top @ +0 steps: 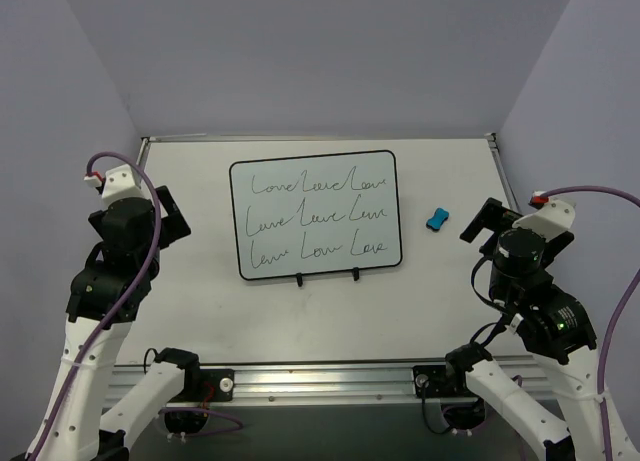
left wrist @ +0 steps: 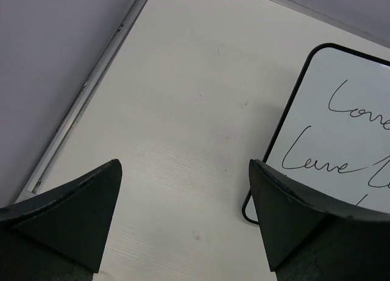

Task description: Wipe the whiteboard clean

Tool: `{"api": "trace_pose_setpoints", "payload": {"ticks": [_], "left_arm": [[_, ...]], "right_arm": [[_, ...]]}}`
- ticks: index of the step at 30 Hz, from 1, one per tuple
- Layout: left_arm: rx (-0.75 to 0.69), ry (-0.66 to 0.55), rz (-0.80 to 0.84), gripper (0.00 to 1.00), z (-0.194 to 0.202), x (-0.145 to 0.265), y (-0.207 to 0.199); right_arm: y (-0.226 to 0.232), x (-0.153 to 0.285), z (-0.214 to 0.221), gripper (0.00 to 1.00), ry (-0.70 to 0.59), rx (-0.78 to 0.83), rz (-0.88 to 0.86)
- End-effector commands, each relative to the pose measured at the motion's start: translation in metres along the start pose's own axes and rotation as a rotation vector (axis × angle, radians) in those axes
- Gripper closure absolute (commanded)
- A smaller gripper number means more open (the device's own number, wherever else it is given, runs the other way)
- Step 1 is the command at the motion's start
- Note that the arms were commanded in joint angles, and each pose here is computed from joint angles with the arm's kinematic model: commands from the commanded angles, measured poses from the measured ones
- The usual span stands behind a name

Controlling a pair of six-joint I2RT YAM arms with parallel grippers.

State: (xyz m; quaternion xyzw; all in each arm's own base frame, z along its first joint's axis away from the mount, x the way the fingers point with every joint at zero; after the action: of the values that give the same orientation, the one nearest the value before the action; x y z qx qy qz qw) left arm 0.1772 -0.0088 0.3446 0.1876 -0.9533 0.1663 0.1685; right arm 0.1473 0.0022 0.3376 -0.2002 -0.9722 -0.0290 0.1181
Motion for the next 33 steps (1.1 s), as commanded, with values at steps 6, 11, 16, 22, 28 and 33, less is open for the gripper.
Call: {"api": "trace_pose_setpoints", "payload": {"ticks": [6, 11, 16, 22, 28, 33], "left_arm": [[0.062, -0.055, 0.013, 0.06, -0.008, -0.002, -0.005], [0.055, -0.026, 0.135, 0.06, -0.013, -0.004, -0.02], [0.056, -0.036, 0.274, 0.06, -0.035, -0.02, -0.053], [0.049, 0.247, 0.698, 0.06, -0.048, -0.088, -0.105], [-0.013, 0.461, 0.9, 0.06, -0.03, -0.156, -0.105], [-0.014, 0.564, 1.002, 0.06, -0.008, -0.194, -0.101]], "right_arm": [[0.013, -0.002, -0.01, 0.0, -0.077, -0.071, -0.104], [0.052, -0.001, -0.017, 0.0, -0.125, -0.086, -0.42], [0.059, -0.006, -0.019, 0.0, -0.108, -0.094, -0.423], [0.064, -0.001, -0.011, 0.0, -0.097, -0.091, -0.508], [0.065, 0.009, -0.009, 0.0, -0.088, -0.062, -0.599], [0.062, 0.014, -0.008, 0.0, -0.084, -0.023, -0.631]]}}
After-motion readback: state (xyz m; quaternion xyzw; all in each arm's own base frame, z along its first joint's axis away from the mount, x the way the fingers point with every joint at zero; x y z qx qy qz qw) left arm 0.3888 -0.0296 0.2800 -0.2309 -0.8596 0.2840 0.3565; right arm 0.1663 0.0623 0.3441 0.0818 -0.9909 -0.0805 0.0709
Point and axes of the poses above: each gripper's point midway between its finger pads, its own x axis back along the fingers, its own y axis along the line the jaws close on, z = x × y, the point moved 8 cm from there along x, back along the fingers, and after that the axes turned 8 degrees about x, right-handed, at the moved point
